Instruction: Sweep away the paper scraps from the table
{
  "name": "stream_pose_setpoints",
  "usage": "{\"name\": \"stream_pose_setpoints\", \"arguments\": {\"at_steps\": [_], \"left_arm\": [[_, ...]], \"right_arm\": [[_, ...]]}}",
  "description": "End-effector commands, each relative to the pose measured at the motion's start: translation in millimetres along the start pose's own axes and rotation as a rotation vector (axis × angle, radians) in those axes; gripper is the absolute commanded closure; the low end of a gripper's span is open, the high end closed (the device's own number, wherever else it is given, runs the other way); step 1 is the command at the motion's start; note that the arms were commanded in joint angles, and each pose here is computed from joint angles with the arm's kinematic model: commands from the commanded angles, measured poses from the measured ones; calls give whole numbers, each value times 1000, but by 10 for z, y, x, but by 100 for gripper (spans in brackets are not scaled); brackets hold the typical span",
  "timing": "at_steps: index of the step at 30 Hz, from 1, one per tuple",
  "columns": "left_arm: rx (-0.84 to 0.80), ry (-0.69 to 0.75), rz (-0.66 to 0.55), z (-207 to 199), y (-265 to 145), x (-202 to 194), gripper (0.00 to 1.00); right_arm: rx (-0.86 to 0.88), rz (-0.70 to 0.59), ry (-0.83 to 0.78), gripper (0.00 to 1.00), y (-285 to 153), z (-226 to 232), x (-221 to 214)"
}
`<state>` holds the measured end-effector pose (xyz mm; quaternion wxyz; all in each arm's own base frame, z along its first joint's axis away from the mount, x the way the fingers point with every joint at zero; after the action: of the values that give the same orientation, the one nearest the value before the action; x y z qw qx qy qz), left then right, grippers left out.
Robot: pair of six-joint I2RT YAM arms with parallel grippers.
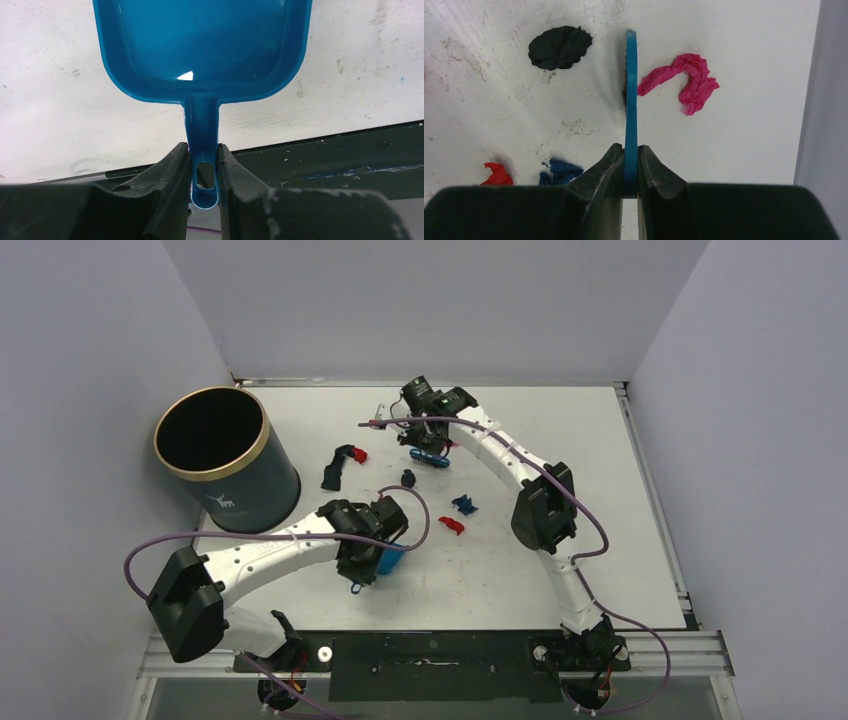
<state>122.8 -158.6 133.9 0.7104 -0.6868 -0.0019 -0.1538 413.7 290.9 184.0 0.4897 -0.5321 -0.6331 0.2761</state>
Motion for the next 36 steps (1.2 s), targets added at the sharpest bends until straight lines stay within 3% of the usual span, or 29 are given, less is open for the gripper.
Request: {"name": "stream_pose_setpoints", "arguments": {"at_steps": [1,7,14,22,26,30,33,36], "left_arm": [[-17,-13,-11,-108,63,77,100],[-62,-6,-11,-216,118,125,100],[-44,6,2,-272,266,167,100],[-50,15,-3,-341,371,213,100],[-69,6,-49,-372,357,279,100],[-72,0,-74,-385,345,322,100],[-68,3,-100,-386,342,353,100],[-71,3,-106,-392,352,359,100]], "right_arm": [[25,-16,-27,95,37,151,171],[253,-50,-77,95,-4,740,253],[483,-79,-189,95,-367,1469,291],[631,-182,-227,95,-886,1823,403],[678,-260,-147,95,-1047,1744,437],[643,-294,-21,95,-999,1361,351],[546,-316,57,95,-955,897,242],[320,-301,87,95,-917,387,151]]}}
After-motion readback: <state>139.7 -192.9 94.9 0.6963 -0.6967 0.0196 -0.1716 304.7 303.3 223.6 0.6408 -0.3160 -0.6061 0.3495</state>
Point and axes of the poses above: each gripper's point midway between its finger pads, its own y axis out along the fingers, its own z axis along the line the jaws close on, x = y × z, the point moved 5 cm from there along -y, back along the fingers, and after that the axes turned 7 degrees about -y, right-handed, at the moved point
